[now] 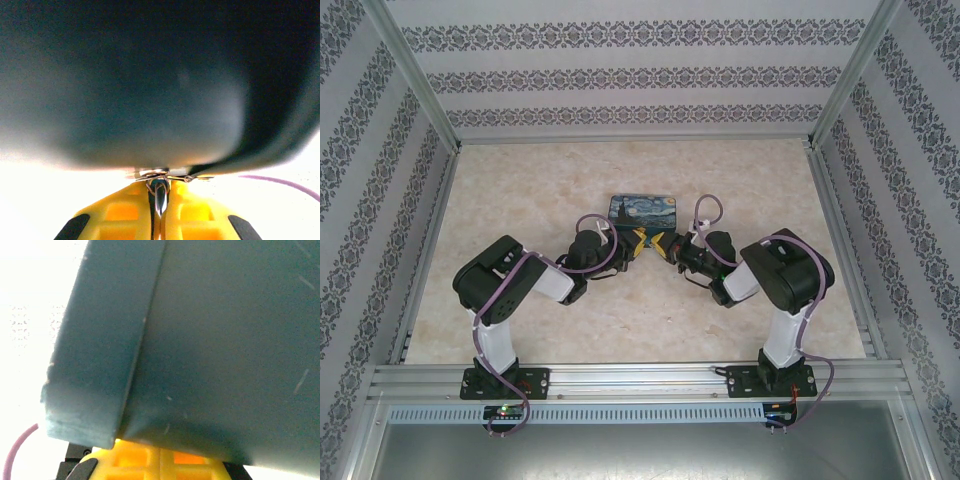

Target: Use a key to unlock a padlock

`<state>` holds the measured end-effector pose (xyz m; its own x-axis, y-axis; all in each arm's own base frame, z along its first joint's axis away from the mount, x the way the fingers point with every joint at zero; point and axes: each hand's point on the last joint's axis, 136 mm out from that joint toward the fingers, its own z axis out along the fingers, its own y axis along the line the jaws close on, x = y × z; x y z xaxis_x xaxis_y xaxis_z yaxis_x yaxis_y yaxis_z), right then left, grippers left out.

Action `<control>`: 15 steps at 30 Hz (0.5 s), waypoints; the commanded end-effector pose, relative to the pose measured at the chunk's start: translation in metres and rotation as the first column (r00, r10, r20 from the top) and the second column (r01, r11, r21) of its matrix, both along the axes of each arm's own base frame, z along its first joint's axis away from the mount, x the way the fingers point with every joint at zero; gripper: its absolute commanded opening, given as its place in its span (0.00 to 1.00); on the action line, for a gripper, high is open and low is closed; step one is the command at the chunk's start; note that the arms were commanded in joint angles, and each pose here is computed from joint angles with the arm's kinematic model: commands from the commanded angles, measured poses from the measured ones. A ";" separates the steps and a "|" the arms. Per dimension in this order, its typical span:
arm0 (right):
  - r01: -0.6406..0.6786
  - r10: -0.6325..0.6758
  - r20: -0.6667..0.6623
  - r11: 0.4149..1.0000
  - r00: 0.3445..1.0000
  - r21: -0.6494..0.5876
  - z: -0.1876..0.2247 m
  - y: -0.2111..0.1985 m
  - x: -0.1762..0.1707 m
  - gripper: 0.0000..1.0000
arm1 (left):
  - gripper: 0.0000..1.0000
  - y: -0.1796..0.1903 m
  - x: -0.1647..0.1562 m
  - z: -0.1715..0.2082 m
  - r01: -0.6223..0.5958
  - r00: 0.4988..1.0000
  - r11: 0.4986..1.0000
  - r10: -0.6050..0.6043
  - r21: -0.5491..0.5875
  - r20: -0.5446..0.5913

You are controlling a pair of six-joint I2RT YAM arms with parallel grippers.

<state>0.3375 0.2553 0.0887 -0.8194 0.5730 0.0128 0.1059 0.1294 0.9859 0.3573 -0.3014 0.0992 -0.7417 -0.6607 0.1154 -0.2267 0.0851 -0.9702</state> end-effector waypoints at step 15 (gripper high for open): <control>-0.007 0.010 0.085 1.000 0.996 -0.025 0.015 0.001 -0.004 0.40 | 0.00 -0.035 -0.026 0.009 0.143 0.986 0.990 -0.142 -0.004 0.083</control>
<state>0.3381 0.2513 0.0820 -0.8061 0.5918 -0.0035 0.1132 0.1599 0.9806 0.3590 -0.3045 0.0996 -0.7349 -0.6712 0.0969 -0.2114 0.0909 -0.9732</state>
